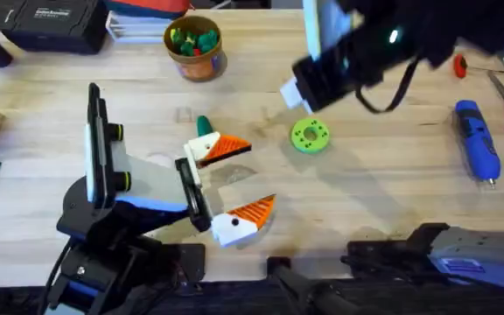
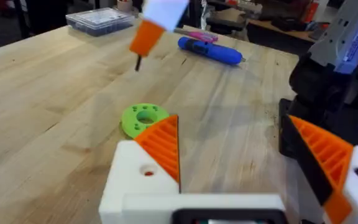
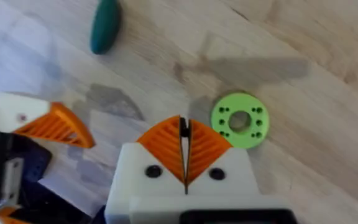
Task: Pick up the gripper from the table and insert it into the empty holder that is missing its gripper. Then pick up a screw, insert it into the mounting hole, and use the screwdriver to tighten it. Finally, clean up the table by picking up the vegetable and placing it into the bucket.
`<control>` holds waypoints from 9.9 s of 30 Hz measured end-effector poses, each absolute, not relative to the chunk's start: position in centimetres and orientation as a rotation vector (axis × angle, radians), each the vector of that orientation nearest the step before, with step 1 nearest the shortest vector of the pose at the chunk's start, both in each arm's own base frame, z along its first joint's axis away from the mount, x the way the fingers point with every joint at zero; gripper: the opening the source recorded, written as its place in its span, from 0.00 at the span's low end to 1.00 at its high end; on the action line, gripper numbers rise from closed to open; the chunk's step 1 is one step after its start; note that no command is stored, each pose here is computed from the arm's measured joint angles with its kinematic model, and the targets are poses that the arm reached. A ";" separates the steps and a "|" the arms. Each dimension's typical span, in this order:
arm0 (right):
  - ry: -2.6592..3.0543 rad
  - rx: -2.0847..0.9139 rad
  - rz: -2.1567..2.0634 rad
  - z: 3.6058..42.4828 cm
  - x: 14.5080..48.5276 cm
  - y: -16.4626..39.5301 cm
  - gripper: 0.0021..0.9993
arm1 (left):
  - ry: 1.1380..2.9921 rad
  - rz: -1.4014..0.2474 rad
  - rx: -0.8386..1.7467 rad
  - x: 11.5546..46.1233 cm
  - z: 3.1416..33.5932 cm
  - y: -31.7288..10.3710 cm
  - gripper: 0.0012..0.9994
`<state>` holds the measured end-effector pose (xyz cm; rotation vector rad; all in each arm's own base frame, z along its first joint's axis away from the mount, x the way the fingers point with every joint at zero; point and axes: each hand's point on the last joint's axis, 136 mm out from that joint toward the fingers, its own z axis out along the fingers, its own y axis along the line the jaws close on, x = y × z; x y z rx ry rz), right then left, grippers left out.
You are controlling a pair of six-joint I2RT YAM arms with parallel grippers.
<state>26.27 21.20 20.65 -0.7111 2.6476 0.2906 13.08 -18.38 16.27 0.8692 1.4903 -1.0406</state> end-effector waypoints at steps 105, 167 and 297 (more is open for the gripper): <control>2.488 -1.324 0.479 21.4 19.5 35.0 0.00 | 1.504 -1.053 0.854 13.1 16.2 -18.4 0.99; 2.348 -1.016 0.758 26.9 10.8 18.5 0.99 | 1.497 -1.046 0.863 13.1 16.2 -18.4 0.99; 2.833 0.233 -0.188 6.4 29.4 -23.9 0.02 | 1.494 -1.044 0.865 13.1 16.2 -18.4 0.00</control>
